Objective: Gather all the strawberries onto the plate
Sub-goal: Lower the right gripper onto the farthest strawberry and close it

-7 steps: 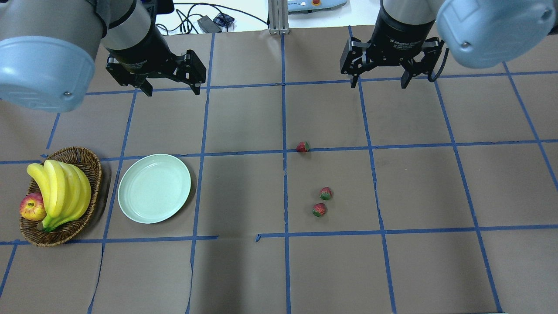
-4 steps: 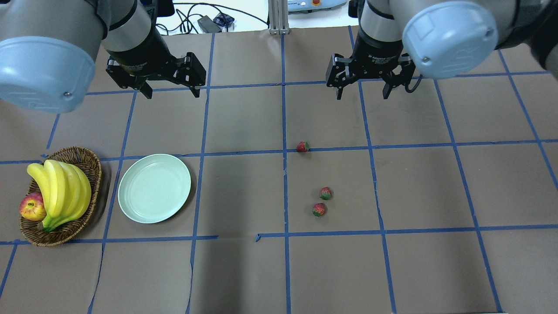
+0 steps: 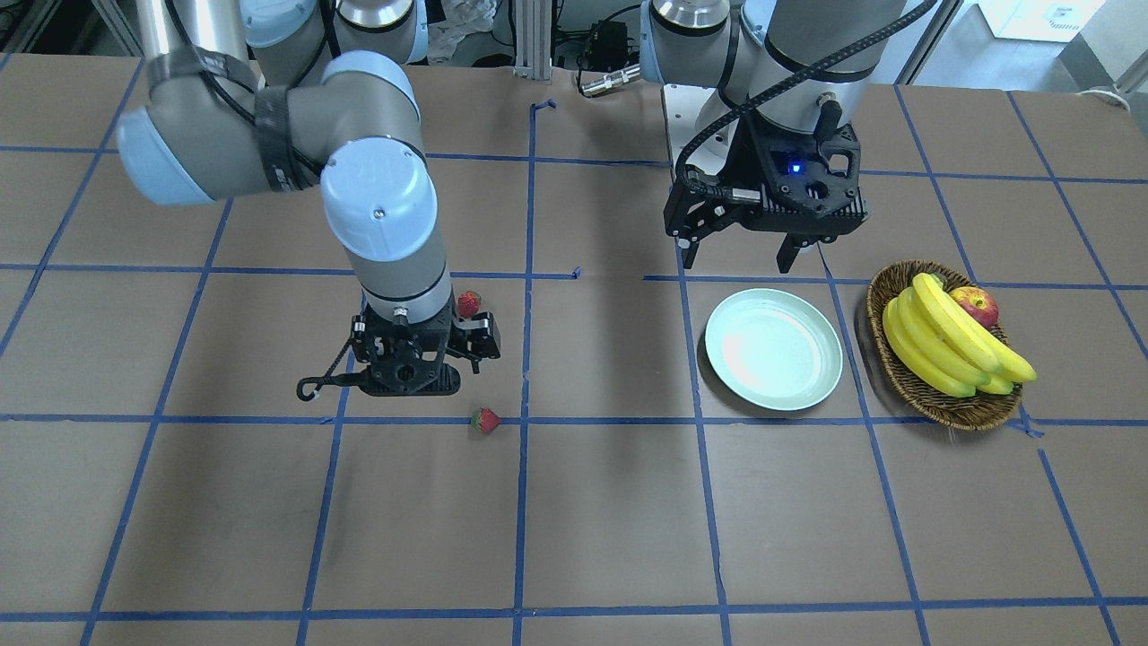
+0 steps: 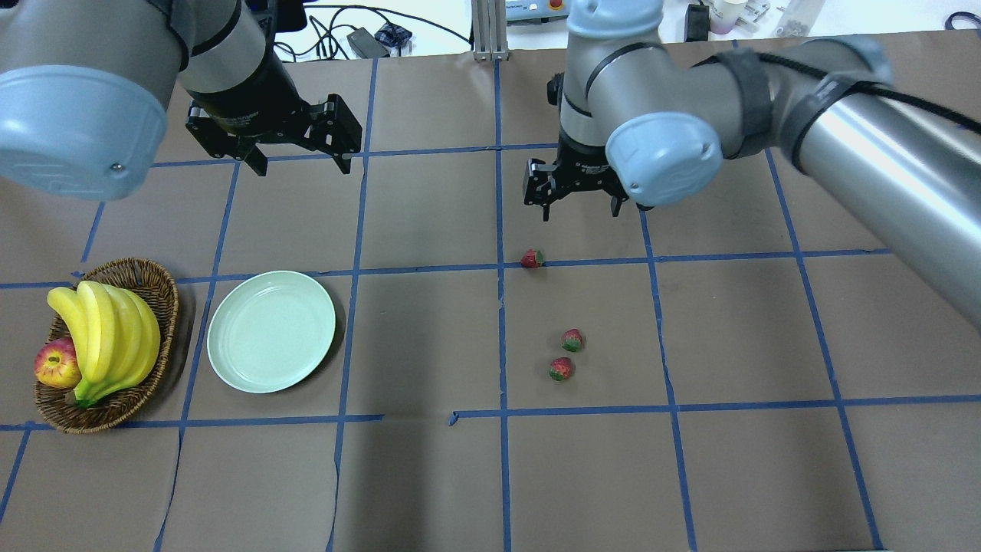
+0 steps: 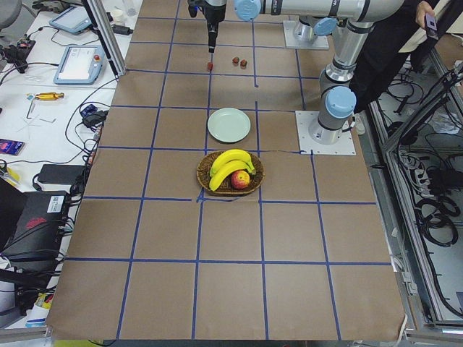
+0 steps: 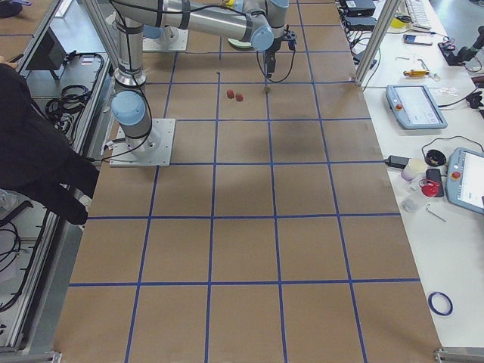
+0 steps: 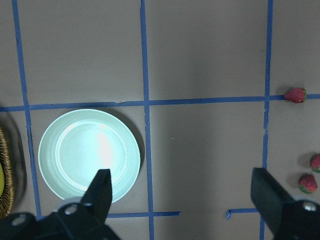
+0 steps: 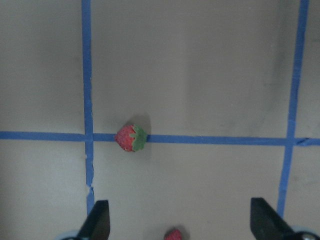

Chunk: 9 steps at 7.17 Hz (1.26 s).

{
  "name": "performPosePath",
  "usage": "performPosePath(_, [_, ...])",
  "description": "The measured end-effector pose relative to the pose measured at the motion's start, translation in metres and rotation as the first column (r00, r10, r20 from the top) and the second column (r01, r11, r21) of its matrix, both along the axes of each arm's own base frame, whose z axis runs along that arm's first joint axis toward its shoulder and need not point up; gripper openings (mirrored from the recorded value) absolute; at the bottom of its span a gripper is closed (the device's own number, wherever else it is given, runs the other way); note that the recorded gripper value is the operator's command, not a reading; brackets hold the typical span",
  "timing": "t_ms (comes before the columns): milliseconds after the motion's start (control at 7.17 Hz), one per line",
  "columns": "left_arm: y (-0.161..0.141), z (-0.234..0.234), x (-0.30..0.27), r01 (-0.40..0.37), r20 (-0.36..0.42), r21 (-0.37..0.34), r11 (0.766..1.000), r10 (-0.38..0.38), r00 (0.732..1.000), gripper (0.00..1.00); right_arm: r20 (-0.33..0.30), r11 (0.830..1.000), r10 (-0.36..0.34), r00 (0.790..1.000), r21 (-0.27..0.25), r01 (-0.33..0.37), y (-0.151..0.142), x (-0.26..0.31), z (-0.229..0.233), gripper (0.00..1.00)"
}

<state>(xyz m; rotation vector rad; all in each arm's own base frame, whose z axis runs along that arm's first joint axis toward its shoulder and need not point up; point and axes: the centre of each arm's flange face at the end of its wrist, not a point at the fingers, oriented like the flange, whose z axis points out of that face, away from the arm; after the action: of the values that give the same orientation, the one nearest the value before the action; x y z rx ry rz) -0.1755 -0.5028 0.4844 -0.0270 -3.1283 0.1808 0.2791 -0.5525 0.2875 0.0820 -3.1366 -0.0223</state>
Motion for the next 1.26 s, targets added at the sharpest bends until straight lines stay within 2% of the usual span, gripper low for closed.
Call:
performPosePath(140, [0.0,-0.001,0.0,0.0,0.001,0.002,1.0,0.0,1.0,1.0,0.005,1.0,0.015,1.0,-0.007,-0.015,-0.007,0.008,-0.031,0.99])
performPosePath(279, [0.001,-0.002,0.0,0.0,0.002,0.004,1.0,0.0,1.0,1.0,0.012,1.0,0.024,1.0,-0.016,-0.024,-0.014,0.014,-0.06,0.91])
performPosePath(558, [0.002,-0.003,0.0,0.0,0.003,0.006,1.0,0.0,1.0,1.0,0.047,1.0,0.029,0.998,-0.001,-0.029,-0.018,0.021,-0.093,0.9])
performPosePath(837, [0.002,-0.003,0.0,0.0,0.004,0.007,1.0,0.0,1.0,1.0,0.061,0.999,0.028,0.998,0.025,-0.03,-0.013,0.022,-0.108,0.72])
performPosePath(977, [0.002,-0.003,0.0,0.0,0.004,0.007,1.0,0.0,1.0,1.0,0.059,0.999,0.028,0.998,0.037,-0.03,-0.011,0.022,-0.113,0.46])
performPosePath(1116, [0.002,-0.004,0.001,0.0,0.004,0.007,1.0,0.0,1.0,1.0,0.055,0.999,0.028,0.998,0.043,-0.03,-0.008,0.021,-0.114,0.09])
performPosePath(1256, [0.002,-0.004,0.0,0.0,0.004,0.007,1.0,0.0,1.0,1.0,0.053,0.998,0.027,0.998,0.048,-0.03,-0.006,0.021,-0.115,0.0])
